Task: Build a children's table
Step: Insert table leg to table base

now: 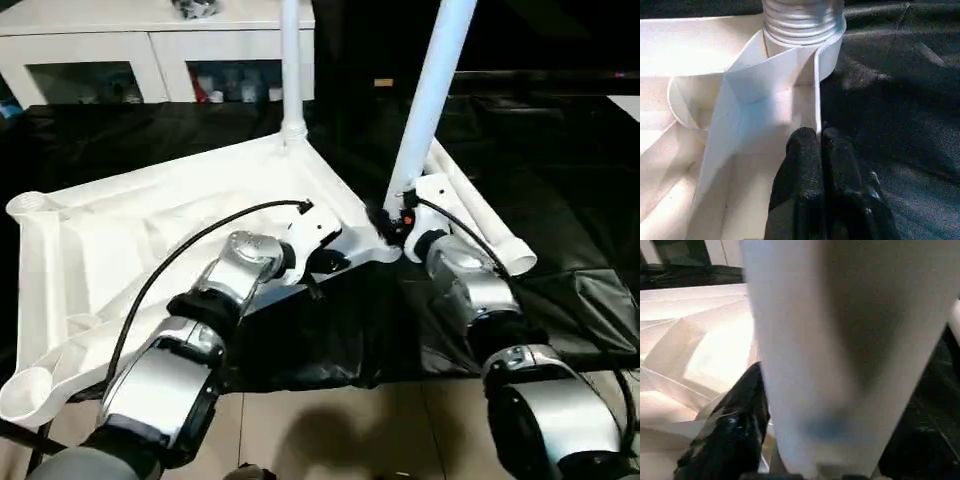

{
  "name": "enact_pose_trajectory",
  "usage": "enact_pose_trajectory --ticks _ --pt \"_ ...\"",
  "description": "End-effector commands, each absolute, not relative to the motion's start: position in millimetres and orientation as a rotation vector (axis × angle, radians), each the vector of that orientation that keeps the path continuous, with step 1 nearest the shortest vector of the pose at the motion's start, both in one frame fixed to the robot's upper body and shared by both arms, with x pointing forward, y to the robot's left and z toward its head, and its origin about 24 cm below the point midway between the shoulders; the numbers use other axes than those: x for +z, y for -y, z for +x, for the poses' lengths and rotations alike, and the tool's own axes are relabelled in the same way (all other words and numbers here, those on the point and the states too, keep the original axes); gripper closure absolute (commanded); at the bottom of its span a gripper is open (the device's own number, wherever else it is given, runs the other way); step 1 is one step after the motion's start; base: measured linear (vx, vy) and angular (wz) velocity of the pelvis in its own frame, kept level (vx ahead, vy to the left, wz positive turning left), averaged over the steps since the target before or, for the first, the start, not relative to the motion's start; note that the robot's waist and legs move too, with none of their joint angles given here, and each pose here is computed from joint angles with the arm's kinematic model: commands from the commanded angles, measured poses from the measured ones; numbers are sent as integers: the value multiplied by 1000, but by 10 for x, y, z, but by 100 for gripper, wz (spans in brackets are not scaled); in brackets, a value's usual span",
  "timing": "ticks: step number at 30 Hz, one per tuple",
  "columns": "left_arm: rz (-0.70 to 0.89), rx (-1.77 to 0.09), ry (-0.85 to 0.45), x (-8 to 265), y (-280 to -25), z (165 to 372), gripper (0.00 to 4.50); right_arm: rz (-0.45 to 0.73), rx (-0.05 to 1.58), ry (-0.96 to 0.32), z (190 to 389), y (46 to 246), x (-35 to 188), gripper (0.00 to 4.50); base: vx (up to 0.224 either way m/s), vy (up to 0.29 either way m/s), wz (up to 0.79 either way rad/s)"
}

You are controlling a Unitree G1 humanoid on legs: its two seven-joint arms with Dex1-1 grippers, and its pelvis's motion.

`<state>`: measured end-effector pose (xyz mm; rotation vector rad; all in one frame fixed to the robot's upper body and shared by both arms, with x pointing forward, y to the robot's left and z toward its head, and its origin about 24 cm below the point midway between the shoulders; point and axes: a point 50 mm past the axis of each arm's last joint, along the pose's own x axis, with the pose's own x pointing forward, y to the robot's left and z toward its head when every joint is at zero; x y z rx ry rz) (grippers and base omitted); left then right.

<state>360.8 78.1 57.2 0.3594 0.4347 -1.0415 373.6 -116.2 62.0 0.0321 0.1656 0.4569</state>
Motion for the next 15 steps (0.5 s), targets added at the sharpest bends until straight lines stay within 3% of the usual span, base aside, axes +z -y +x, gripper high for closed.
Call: enact_pose_trajectory --ticks 1,2,9,15 --pt "393 -1108 -284 810 -624 3635 450 63 562 -252 3612 964 397 135 0 0 0" --pt "393 -1117 -279 812 -629 3630 450 60 570 -242 3613 969 406 110 0 0 0" --pt "421 -1178 -273 795 -704 3596 450 9 625 -213 3606 1081 449 54 0 0 0" --pt "426 -1271 -283 774 -774 3540 450 -42 669 -219 3586 1245 449 50 0 0 0"
